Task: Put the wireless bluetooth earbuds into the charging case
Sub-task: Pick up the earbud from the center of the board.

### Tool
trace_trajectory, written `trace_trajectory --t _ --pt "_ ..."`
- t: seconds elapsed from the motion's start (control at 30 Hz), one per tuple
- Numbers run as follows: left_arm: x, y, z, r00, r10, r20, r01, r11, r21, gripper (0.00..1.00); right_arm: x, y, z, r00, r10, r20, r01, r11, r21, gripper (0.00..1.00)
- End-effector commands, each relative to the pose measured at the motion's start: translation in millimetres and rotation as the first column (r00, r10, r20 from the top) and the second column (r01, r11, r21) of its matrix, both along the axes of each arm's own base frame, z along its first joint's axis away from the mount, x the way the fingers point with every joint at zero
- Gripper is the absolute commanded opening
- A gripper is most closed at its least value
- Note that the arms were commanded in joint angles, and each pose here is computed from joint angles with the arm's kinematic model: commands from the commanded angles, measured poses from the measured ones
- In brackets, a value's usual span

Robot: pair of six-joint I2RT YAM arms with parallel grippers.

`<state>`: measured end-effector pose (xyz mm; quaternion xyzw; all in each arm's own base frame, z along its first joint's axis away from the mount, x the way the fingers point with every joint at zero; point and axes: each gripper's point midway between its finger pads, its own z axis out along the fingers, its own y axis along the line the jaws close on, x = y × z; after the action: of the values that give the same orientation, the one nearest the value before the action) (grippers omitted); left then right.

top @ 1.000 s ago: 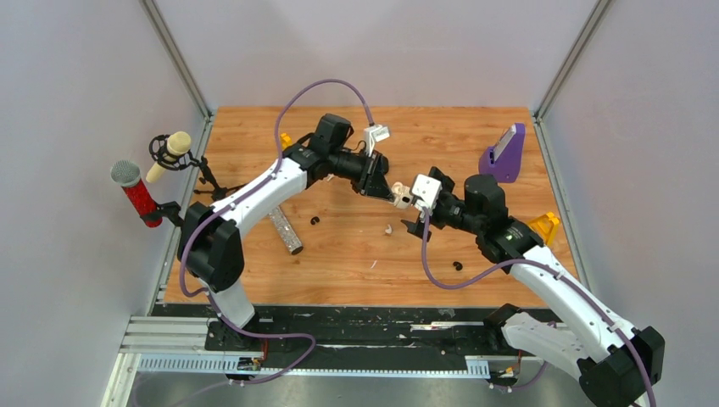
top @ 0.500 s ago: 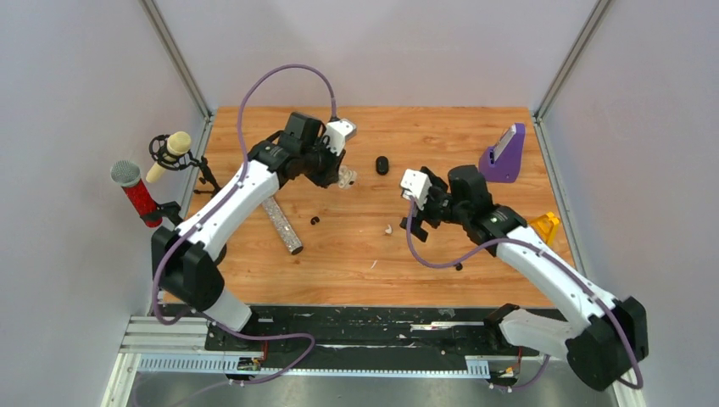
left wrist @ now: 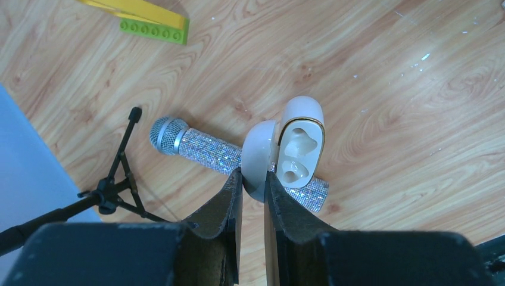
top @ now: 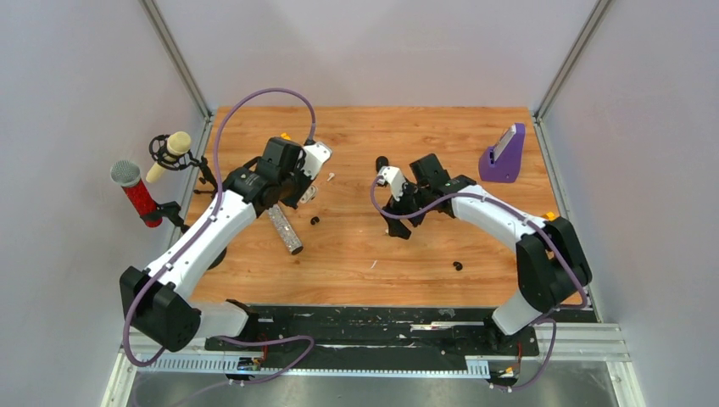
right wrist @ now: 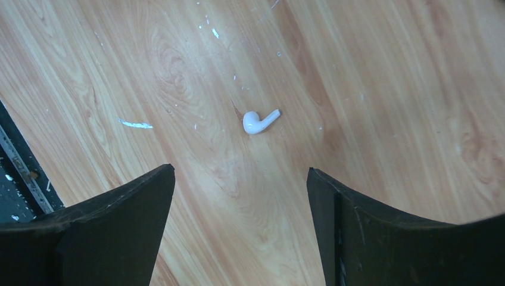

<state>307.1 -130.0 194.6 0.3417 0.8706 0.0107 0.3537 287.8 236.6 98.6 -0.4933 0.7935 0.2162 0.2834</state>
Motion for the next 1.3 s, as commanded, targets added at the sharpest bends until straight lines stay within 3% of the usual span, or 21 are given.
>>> trace_trajectory --t 0.0,0.2,0.47,0.7,0.9,1.13,1.27 --pt "1 3 19 0.998 -0.011 0.068 0.012 1.0 -0.012 0.16 2 8 -6 0.995 -0.036 -0.094 0.037 0.999 0.007 0.82" --pt "-5 -4 12 0.998 -0.048 0.032 0.049 0.998 -0.037 0.16 14 17 -13 0.981 -0.07 -0.183 0.073 0.997 0.014 0.75" --pt "-7 -10 -1 0.998 -0.063 -0.017 0.062 0.997 -0.048 0.16 12 21 -22 0.967 -0.065 -0.244 0.076 0.996 0.035 0.56" --pt "-10 -15 -3 0.996 -0.082 -0.024 0.08 0.994 -0.074 0.17 3 20 -51 0.977 -0.044 -0.207 0.033 0.998 -0.055 0.56" --pt "-11 -16 -2 0.996 -0.086 -0.018 0.084 0.993 -0.085 0.17 12 18 -69 0.973 -0.119 -0.199 0.091 0.985 -0.144 0.53" --pt "-11 -15 0 0.997 -0.081 -0.004 0.081 0.993 -0.09 0.17 5 22 -68 0.964 -0.12 -0.239 0.091 0.987 -0.13 0.5" --pt "-11 -16 1 0.997 -0.082 -0.002 0.082 0.993 -0.09 0.17 15 23 -71 0.963 -0.165 -0.214 0.132 0.978 -0.162 0.44"
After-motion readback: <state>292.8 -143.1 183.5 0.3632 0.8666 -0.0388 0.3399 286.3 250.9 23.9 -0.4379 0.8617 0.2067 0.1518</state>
